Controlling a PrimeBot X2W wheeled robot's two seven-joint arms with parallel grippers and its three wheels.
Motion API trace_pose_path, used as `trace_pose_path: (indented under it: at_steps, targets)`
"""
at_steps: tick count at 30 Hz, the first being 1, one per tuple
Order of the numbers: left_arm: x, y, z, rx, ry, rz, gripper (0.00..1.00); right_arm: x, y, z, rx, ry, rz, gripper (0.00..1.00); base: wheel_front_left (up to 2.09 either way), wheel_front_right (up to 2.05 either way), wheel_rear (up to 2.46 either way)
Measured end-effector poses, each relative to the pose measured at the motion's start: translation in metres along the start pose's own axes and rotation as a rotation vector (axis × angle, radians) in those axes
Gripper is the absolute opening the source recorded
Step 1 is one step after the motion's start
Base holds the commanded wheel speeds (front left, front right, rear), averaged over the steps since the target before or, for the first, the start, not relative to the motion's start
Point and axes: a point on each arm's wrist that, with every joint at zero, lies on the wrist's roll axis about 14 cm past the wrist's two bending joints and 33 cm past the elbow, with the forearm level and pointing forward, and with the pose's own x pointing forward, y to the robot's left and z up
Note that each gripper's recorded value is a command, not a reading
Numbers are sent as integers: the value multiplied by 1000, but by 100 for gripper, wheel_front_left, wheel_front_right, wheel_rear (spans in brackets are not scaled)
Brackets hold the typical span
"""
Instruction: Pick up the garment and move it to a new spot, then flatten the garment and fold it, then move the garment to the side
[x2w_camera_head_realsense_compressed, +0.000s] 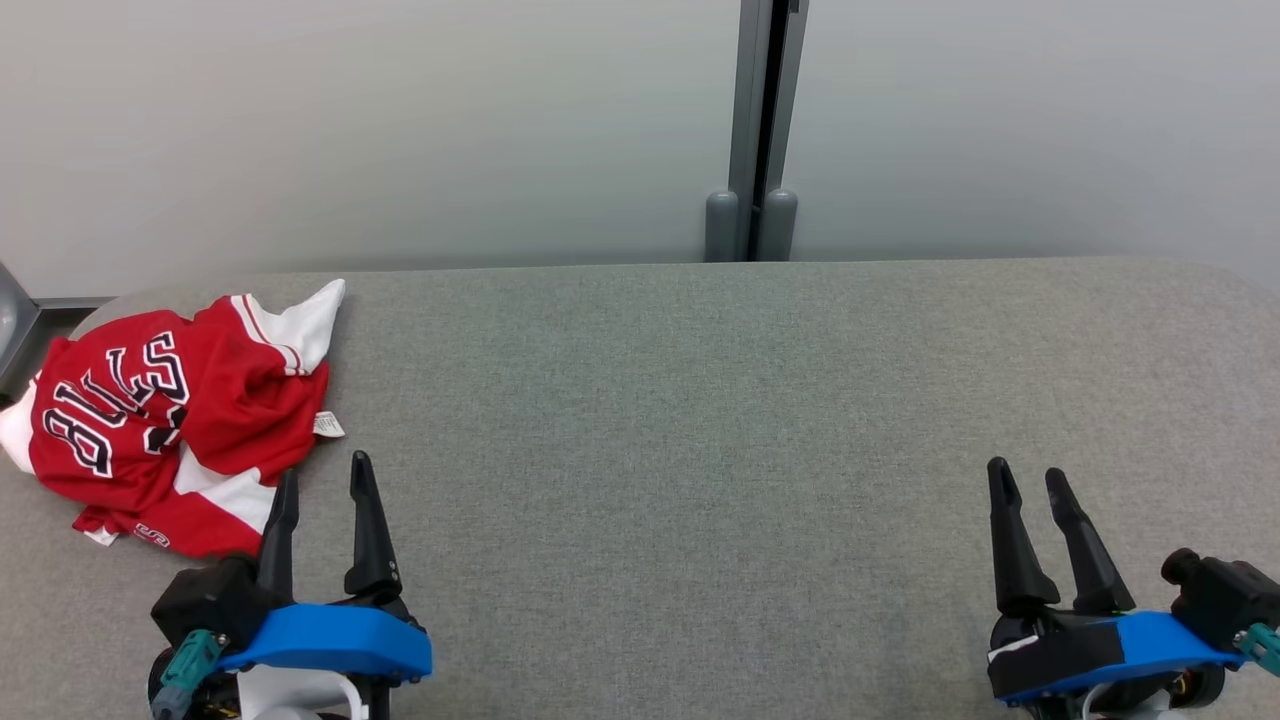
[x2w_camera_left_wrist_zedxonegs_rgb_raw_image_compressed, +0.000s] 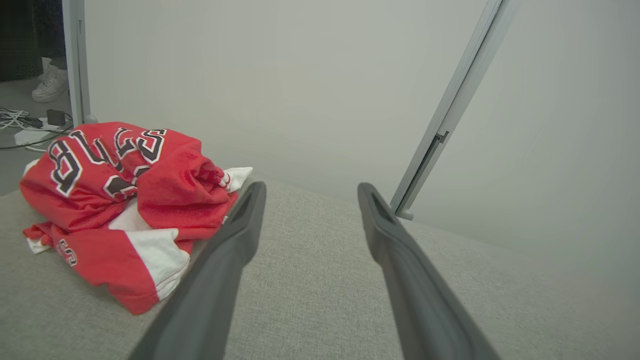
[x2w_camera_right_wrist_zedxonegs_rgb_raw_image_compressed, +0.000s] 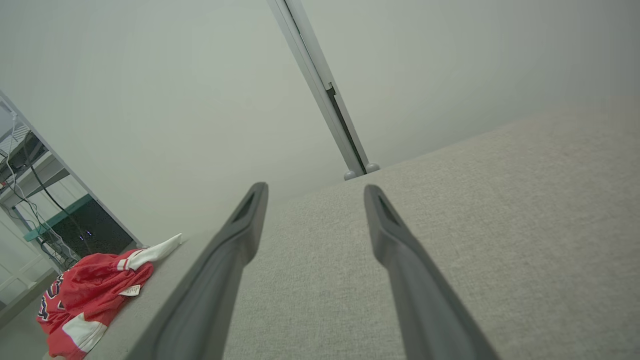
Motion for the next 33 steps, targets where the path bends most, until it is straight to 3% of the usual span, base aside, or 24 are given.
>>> trace_pose_path:
  at_steps: [33]
  targets:
    - [-2, -1, -3, 250, -31, -17, 100, 1, 7, -4, -298, -8, 61, 100, 0, 0, 0]
